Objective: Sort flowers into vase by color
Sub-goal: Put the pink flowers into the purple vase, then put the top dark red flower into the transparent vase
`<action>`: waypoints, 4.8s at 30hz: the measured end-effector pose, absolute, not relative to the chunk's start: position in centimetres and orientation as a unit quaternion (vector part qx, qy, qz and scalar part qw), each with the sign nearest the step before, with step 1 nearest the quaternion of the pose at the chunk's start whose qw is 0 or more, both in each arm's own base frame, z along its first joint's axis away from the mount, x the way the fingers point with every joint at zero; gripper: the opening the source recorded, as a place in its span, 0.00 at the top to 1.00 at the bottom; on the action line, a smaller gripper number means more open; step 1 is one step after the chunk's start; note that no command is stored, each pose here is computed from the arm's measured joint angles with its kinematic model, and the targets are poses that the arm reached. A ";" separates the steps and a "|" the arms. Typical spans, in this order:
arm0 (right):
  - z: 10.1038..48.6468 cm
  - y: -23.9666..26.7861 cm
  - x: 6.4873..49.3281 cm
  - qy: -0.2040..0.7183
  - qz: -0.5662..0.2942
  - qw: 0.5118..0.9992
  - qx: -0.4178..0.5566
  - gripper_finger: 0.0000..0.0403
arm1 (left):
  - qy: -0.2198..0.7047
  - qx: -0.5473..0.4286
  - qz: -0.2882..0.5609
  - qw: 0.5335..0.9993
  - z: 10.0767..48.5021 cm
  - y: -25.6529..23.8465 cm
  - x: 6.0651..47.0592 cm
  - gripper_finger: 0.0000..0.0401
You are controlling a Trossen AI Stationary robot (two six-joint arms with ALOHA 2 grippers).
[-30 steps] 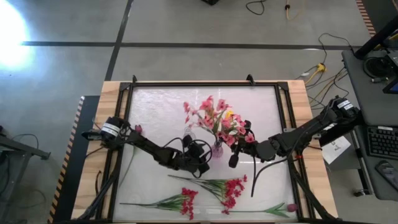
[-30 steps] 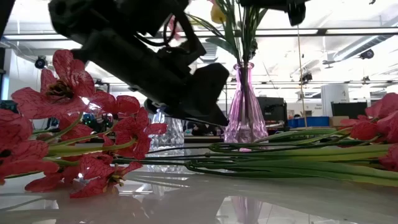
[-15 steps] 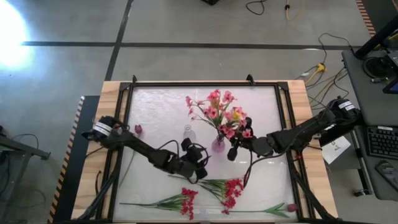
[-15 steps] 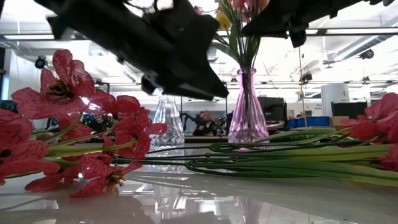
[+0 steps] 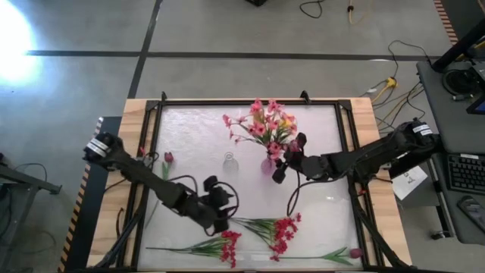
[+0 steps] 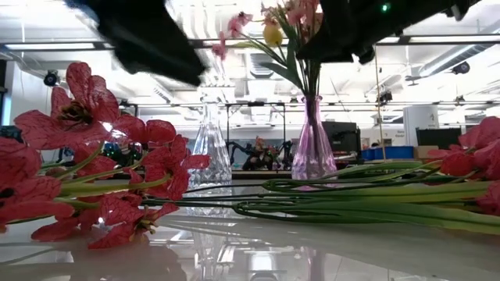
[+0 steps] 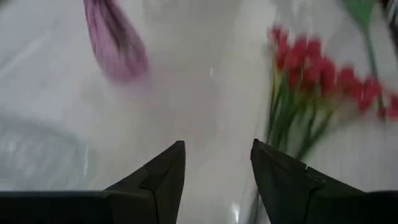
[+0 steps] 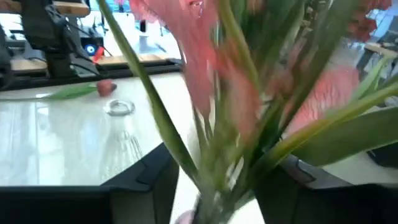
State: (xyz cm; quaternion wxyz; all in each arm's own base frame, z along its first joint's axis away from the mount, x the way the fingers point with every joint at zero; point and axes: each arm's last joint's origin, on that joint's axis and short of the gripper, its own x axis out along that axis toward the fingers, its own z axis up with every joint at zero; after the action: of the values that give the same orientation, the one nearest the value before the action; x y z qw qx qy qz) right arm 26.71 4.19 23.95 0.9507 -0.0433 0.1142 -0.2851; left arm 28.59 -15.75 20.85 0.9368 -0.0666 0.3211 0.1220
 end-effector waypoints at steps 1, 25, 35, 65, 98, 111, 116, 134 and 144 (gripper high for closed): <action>24.3 4.3 26.7 0.112 -0.282 0.952 -0.046 0.55 | 0.338 -0.069 0.124 0.930 21.0 -15.8 27.9 0.58; 32.0 7.1 19.3 0.120 -0.193 0.973 0.046 0.21 | 0.537 -0.292 0.539 0.580 19.0 -7.4 14.0 0.59; 31.8 7.4 17.8 0.148 -0.175 0.973 0.037 0.21 | 0.502 -0.318 0.566 0.572 18.5 -3.9 16.8 0.60; 24.7 2.6 10.9 -0.161 0.026 0.986 -0.037 0.40 | 0.549 -0.332 0.656 0.398 12.9 1.3 17.8 0.70; 18.3 -0.2 10.9 -0.074 -0.026 0.997 0.023 0.67 | 0.271 -0.222 0.561 0.750 25.1 -3.5 21.5 1.00; 18.3 -0.2 10.9 -0.074 -0.026 0.997 0.023 0.66 | 0.056 -0.083 0.473 0.875 34.3 -8.1 22.9 1.00; 18.3 -0.2 10.9 -0.073 -0.026 0.997 0.023 0.68 | 0.024 -0.080 0.489 0.869 37.8 -8.0 23.4 1.00; 18.3 -0.2 10.9 -0.073 -0.026 0.997 0.024 0.67 | -0.066 -0.164 0.506 0.844 43.6 -7.3 24.4 1.00; 18.3 -0.2 10.9 -0.073 -0.025 0.997 0.024 0.67 | -0.055 -0.145 0.515 0.843 42.7 -7.5 25.4 1.00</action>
State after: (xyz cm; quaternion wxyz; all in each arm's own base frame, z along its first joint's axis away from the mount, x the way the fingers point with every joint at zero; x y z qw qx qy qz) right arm 10.92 -0.16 18.28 0.9967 0.0239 -0.0729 -0.0255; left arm 25.44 -7.47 42.73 0.8431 -0.1447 -0.0550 0.5150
